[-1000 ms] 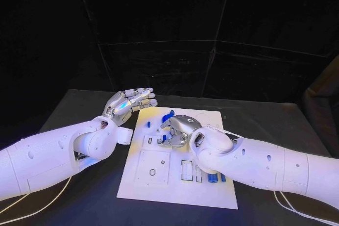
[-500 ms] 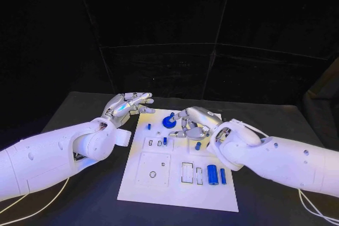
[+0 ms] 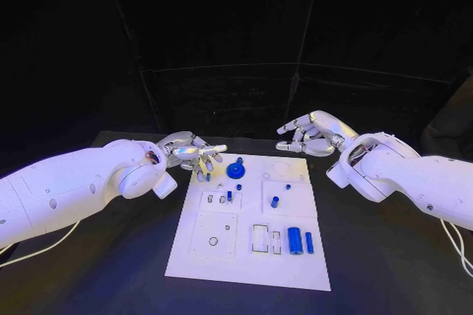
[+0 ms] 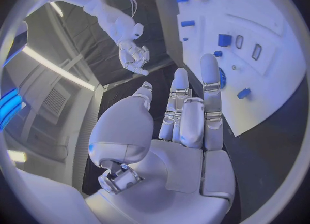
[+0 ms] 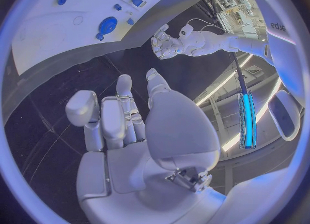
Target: Assemble the parts on the task board
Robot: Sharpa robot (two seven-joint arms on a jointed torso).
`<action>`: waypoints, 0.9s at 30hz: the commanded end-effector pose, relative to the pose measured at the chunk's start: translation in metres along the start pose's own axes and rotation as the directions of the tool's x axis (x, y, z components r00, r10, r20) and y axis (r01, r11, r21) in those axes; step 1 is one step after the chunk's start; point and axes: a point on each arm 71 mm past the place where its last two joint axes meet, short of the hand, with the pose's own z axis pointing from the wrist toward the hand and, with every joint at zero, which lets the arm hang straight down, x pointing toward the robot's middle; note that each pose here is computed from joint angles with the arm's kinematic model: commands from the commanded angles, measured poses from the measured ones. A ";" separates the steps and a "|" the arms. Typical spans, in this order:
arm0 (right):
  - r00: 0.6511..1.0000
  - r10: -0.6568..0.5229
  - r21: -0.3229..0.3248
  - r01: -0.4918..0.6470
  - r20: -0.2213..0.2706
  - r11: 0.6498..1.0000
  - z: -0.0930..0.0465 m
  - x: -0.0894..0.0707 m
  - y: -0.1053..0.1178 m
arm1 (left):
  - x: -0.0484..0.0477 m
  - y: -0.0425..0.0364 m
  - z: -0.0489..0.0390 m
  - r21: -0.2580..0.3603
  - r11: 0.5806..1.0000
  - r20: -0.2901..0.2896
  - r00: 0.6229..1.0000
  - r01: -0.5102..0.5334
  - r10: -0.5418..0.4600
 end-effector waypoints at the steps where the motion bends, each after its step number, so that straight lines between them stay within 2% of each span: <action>1: 0.997 0.065 0.012 -0.064 -0.033 0.998 0.001 -0.002 -0.003 | 0.0027 0.0014 0.0047 -0.152 0.927 -0.153 0.935 -0.343 0.321; 6: 0.997 0.064 0.030 -0.063 -0.033 0.998 0.002 -0.004 -0.006 | 0.0038 -0.0108 0.0183 -0.164 0.848 -0.206 0.858 -0.504 0.470; 13: 0.997 0.064 0.047 -0.062 -0.033 0.997 0.004 -0.004 -0.009 | 0.0176 -0.0140 0.0390 -0.181 0.767 -0.270 0.781 -0.616 0.563; 18: 0.997 0.064 0.053 -0.062 -0.034 0.997 0.005 -0.003 -0.009 | 0.0286 -0.0204 0.0537 -0.177 0.741 -0.286 0.754 -0.648 0.592; 27: 0.997 0.067 0.052 -0.065 -0.037 0.997 0.007 -0.001 -0.007 | 0.0420 -0.0287 0.0719 -0.170 0.721 -0.312 0.730 -0.672 0.608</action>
